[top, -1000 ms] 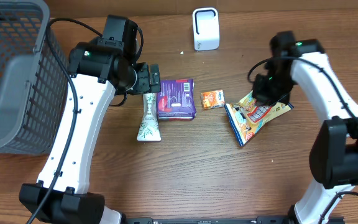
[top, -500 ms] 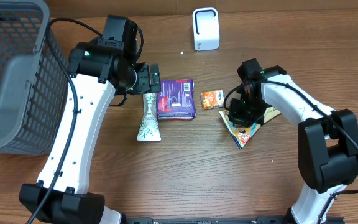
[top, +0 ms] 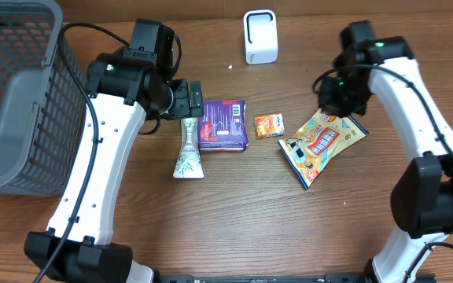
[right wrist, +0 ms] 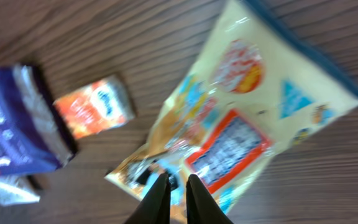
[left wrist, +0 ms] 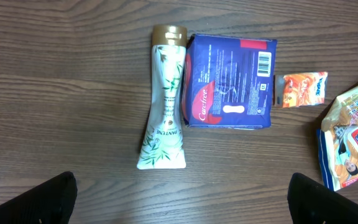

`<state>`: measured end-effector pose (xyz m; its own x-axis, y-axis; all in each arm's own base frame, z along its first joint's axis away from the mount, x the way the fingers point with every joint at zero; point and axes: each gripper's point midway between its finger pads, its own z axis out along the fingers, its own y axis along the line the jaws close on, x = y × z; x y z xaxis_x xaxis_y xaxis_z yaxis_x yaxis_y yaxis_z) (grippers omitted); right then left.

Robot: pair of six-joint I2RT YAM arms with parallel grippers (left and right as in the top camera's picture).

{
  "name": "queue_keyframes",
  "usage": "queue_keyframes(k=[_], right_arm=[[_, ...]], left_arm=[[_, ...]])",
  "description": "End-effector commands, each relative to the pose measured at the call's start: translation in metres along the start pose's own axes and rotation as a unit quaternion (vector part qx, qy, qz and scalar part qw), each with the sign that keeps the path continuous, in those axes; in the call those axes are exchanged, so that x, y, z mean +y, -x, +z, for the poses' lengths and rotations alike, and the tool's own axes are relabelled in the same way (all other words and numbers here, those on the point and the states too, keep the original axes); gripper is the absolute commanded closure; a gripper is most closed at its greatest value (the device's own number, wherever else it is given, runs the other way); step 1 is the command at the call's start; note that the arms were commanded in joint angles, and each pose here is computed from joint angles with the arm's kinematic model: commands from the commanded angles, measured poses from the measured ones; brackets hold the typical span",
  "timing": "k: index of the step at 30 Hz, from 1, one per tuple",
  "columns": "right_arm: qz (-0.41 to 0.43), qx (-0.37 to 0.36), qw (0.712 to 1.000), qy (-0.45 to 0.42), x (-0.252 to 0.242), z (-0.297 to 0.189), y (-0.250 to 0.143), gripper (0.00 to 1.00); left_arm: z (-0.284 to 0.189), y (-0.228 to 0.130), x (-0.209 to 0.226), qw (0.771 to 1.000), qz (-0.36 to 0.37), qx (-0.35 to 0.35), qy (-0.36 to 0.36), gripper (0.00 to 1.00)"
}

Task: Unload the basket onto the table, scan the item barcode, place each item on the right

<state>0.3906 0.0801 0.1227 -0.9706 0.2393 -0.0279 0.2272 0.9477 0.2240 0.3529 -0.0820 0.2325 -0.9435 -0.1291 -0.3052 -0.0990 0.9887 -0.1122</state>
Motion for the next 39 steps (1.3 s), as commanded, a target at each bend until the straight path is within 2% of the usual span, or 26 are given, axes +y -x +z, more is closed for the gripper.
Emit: queue_keyframes(k=[1, 8, 15, 17, 20, 25, 28, 31, 39], right_arm=[[0.011, -0.001, 1.000, -0.016, -0.017, 0.006, 0.003, 0.87], [0.040, 0.027, 0.998, -0.033, -0.036, 0.060, -0.008, 0.88], [0.105, 0.025, 0.988, -0.113, -0.081, 0.103, -0.012, 0.84], [0.112, 0.025, 0.987, -0.117, -0.088, 0.107, -0.009, 0.89], [0.117, 0.026, 0.986, -0.117, -0.089, 0.098, -0.006, 0.96], [0.120, 0.048, 0.984, -0.126, -0.081, 0.054, -0.004, 0.96], [0.075, 0.088, 0.989, -0.094, -0.059, 0.025, -0.015, 0.96], [0.044, 0.122, 0.990, -0.060, -0.038, 0.023, -0.030, 0.93], [-0.008, 0.172, 0.982, -0.079, -0.014, 0.043, -0.069, 0.89]], left_arm=[[-0.002, 0.002, 0.003, 1.000, -0.011, -0.006, 0.005, 0.00], [-0.002, 0.002, 0.003, 1.000, -0.011, -0.006, 0.005, 0.00], [-0.002, 0.002, 0.003, 1.000, -0.011, -0.006, 0.005, 0.00], [-0.002, 0.002, 0.003, 1.000, -0.011, -0.006, 0.005, 0.00], [-0.002, 0.002, 0.003, 1.000, -0.011, -0.006, 0.005, 0.00], [-0.002, 0.002, 0.003, 1.000, -0.011, -0.006, 0.005, 0.00], [-0.002, 0.002, 0.003, 1.000, -0.011, -0.006, 0.005, 0.00], [-0.002, 0.002, 0.003, 1.000, -0.011, -0.006, 0.005, 0.00], [-0.002, 0.002, 0.003, 1.000, -0.011, -0.006, 0.005, 0.00]])
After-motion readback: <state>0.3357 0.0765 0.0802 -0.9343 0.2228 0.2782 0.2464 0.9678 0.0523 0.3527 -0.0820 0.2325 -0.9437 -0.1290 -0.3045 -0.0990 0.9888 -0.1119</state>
